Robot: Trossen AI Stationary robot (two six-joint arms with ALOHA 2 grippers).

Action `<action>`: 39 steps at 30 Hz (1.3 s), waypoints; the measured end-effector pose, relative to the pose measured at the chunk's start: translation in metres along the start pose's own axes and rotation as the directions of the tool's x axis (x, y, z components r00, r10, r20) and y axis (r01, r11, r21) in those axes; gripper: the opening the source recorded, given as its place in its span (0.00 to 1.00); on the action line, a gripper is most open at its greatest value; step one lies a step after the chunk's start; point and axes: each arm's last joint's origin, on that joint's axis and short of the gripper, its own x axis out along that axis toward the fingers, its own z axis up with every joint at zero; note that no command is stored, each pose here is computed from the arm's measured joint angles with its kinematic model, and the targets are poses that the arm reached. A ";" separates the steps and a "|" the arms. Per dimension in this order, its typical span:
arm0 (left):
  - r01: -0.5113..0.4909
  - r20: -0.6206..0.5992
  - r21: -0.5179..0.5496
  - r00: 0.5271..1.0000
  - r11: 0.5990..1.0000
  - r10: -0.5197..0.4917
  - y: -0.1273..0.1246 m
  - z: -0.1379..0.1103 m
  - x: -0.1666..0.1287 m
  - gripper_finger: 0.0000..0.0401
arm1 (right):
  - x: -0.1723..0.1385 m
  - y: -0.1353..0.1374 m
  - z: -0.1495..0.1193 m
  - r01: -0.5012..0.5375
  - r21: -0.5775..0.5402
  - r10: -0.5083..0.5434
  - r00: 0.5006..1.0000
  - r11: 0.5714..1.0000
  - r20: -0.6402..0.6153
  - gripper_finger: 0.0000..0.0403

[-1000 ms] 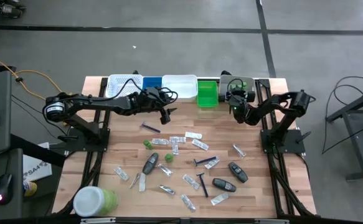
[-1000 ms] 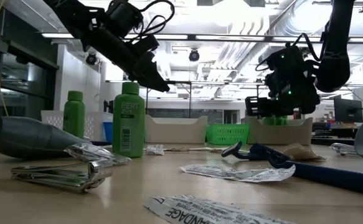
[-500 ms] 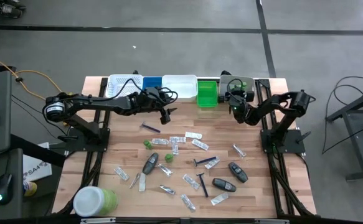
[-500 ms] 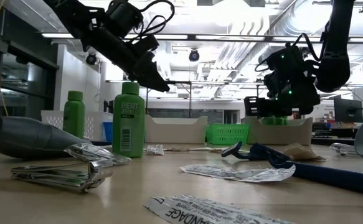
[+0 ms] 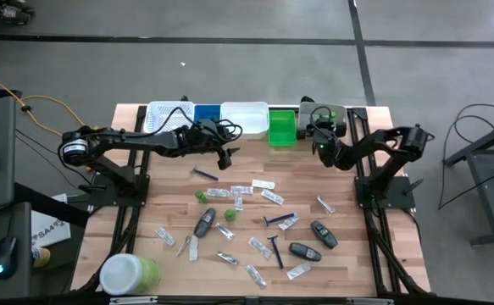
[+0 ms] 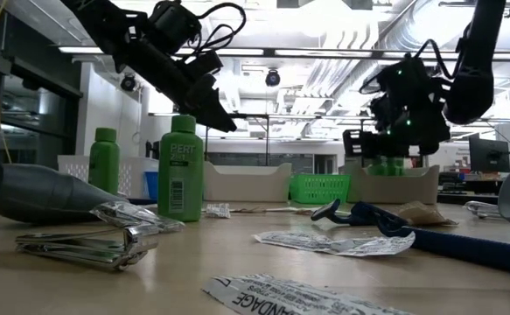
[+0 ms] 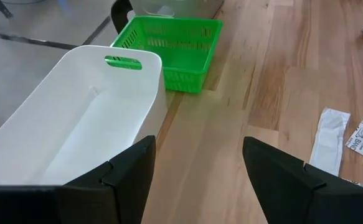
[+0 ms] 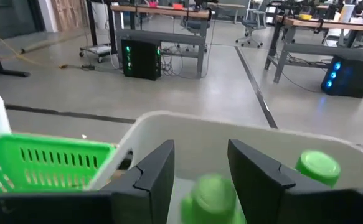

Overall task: Pick & Place Travel size toiletries
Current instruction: Put the shampoo into the gray bin

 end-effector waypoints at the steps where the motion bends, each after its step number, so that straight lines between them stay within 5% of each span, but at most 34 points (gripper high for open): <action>1: 0.000 0.000 0.000 1.000 1.000 0.000 0.000 0.000 0.000 0.60 | -0.001 0.000 0.003 -0.002 0.001 0.002 1.000 1.000 0.007 0.36; 20: -0.090 -0.069 -0.039 0.994 0.995 0.087 0.005 0.000 -0.019 0.60 | -0.024 -0.019 0.055 -0.108 0.011 0.107 0.993 0.994 0.044 0.36; 29: -0.115 -0.230 -0.148 0.970 0.982 0.079 -0.001 -0.015 -0.044 0.60 | -0.029 -0.014 0.058 -0.403 -0.114 0.406 0.914 0.908 -0.001 0.35; 39: -0.063 -0.263 -0.164 0.965 0.985 0.018 -0.020 -0.042 -0.075 0.60 | -0.031 -0.011 0.058 -0.495 -0.181 0.500 0.866 0.850 -0.017 0.35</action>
